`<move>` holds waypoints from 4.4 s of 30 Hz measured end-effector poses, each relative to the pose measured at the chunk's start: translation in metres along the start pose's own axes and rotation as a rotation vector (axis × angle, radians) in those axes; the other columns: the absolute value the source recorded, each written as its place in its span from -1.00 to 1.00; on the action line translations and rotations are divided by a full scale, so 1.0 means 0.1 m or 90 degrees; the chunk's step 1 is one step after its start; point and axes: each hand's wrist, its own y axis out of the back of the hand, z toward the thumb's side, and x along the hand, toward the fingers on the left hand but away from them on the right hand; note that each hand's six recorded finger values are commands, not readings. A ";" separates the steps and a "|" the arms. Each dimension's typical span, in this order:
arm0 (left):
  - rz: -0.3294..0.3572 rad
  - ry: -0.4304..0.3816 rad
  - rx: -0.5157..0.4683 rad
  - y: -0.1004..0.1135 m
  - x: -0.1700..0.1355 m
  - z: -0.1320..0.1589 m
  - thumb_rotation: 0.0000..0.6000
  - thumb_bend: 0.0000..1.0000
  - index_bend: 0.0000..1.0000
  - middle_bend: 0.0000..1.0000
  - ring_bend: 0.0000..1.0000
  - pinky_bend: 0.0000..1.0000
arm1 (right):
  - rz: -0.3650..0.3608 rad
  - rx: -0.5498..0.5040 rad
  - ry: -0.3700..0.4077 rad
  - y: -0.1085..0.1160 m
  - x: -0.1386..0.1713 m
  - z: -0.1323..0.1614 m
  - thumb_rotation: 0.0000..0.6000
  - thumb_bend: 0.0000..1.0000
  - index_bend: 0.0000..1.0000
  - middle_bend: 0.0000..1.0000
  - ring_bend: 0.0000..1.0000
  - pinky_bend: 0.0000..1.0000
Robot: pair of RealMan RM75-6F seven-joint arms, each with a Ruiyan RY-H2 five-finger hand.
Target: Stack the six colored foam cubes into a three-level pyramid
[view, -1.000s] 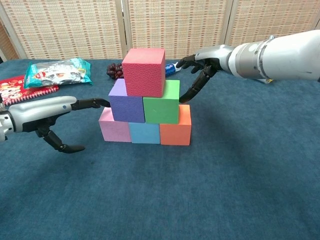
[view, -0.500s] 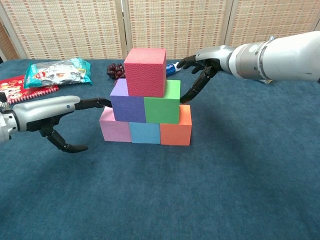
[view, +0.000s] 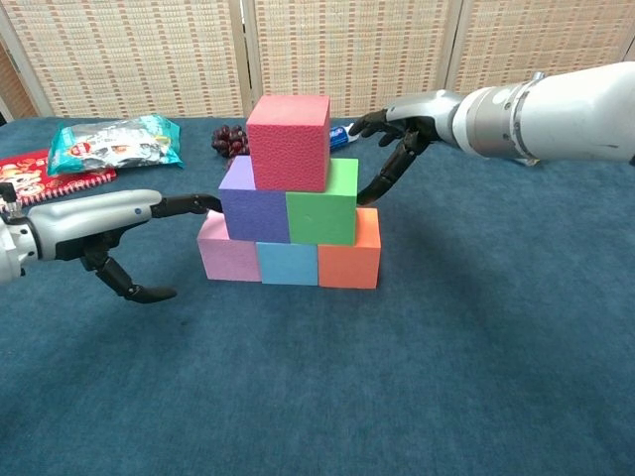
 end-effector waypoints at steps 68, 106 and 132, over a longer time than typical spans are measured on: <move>-0.049 0.063 -0.013 -0.33 0.02 -0.32 1.00 -0.35 -0.95 -1.00 -1.00 -1.00 | 0.000 0.121 -0.057 -0.33 -0.21 -0.29 1.00 -0.63 -1.00 -1.00 -1.00 -1.00; 0.070 0.161 -0.028 0.21 -0.63 -0.79 1.00 -0.34 -0.94 -1.00 -1.00 -1.00 | -0.087 0.165 -0.060 0.23 0.39 -0.68 1.00 -0.62 -1.00 -1.00 -1.00 -1.00; 0.295 0.385 0.044 0.28 -2.48 -0.93 1.00 -0.34 -0.87 -1.00 -1.00 -1.00 | -0.339 0.085 -0.069 0.19 2.81 -2.08 1.00 -0.61 -1.00 -1.00 -1.00 -1.00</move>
